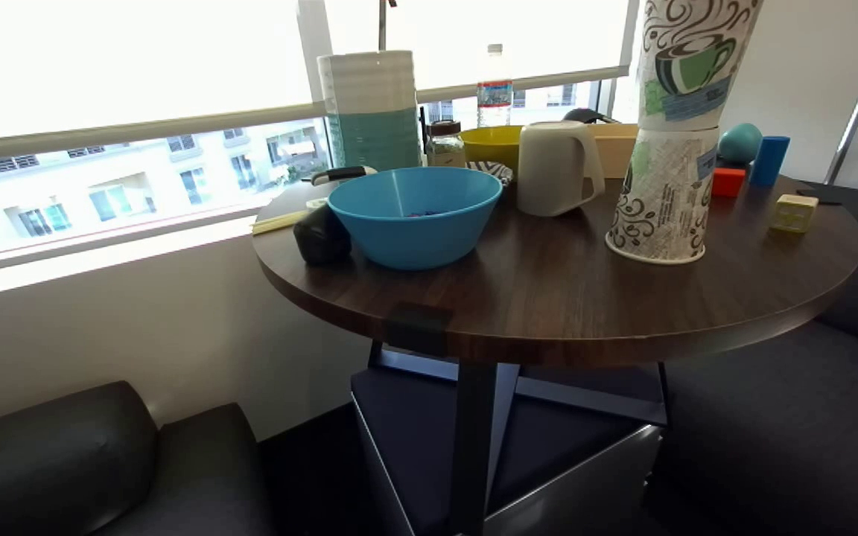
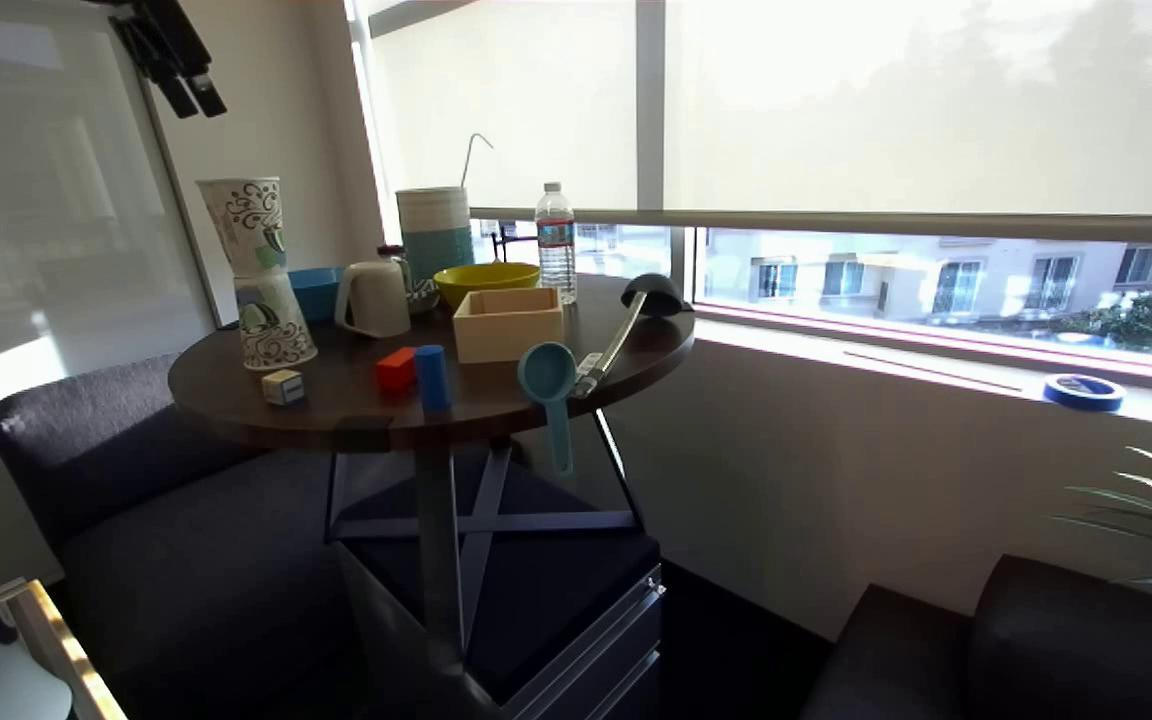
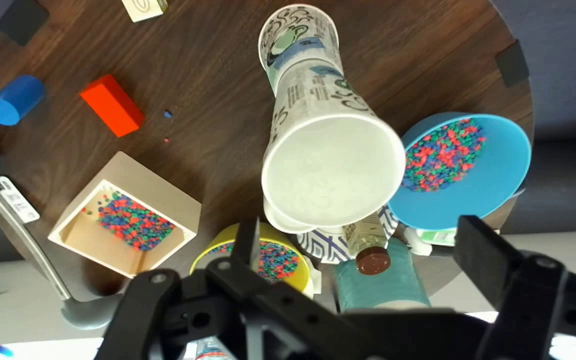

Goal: Put the top cup on the table, then put the left cup on the right cup

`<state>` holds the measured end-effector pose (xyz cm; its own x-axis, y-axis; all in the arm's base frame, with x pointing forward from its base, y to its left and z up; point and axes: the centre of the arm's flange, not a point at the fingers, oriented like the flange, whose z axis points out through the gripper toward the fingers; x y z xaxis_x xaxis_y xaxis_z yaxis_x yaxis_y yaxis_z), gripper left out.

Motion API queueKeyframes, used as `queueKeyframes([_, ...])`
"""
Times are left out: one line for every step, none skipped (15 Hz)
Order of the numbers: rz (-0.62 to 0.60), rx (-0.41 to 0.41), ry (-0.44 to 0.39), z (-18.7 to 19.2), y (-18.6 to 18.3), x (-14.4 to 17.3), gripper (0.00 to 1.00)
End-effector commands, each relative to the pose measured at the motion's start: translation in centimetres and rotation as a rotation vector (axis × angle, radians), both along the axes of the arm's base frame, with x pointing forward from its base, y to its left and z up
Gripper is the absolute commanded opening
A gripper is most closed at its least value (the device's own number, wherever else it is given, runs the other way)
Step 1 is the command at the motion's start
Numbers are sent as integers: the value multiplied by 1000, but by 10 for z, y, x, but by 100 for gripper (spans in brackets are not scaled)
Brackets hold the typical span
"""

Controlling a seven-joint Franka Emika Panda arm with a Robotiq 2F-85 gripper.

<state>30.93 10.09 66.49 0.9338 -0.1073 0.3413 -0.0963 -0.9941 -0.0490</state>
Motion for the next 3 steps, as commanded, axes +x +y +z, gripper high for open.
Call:
queueKeyframes([16,-8,1,-1,2,0,100])
queueKeyframes([21,-13,2,-2,3,0,100])
queueKeyframes([24,-16,4,-3,4,0,100])
